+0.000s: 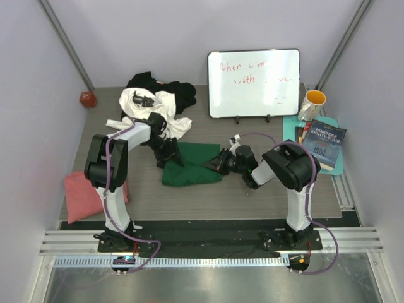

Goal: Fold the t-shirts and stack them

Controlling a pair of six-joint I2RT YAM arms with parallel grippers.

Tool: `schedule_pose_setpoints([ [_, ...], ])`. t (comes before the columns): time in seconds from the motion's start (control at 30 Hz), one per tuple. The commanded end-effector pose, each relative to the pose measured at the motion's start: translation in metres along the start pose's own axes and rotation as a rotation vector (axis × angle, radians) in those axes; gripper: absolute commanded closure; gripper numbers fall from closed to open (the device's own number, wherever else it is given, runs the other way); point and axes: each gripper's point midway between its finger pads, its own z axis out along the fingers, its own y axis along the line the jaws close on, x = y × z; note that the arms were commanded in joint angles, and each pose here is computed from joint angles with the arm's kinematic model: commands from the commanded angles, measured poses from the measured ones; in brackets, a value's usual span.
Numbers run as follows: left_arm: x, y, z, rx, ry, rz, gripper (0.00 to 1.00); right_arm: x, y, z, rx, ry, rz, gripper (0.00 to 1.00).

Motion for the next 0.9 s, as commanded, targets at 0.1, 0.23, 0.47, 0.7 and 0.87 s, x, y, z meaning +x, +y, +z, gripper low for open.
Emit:
schedule_pose_setpoints([
  [0.1, 0.015, 0.027, -0.020, -0.166, -0.029, 0.003, 0.28, 0.026, -0.023, -0.006, 0.111, 0.099, -0.019, 0.99],
  [0.23, 0.021, 0.040, -0.023, -0.226, -0.021, -0.004, 0.28, 0.025, -0.021, -0.007, 0.112, 0.095, -0.024, 0.92],
  [0.47, 0.030, 0.055, -0.014, -0.229, -0.015, -0.054, 0.28, 0.023, -0.021, -0.009, 0.122, 0.086, -0.035, 0.90],
  [0.7, 0.025, 0.048, -0.003, -0.160, -0.066, -0.118, 0.28, 0.020, -0.022, -0.012, 0.135, 0.056, -0.034, 0.91],
  [0.87, 0.013, 0.038, 0.001, -0.095, -0.131, -0.133, 0.29, 0.020, -0.024, -0.016, 0.131, 0.034, -0.009, 0.91],
])
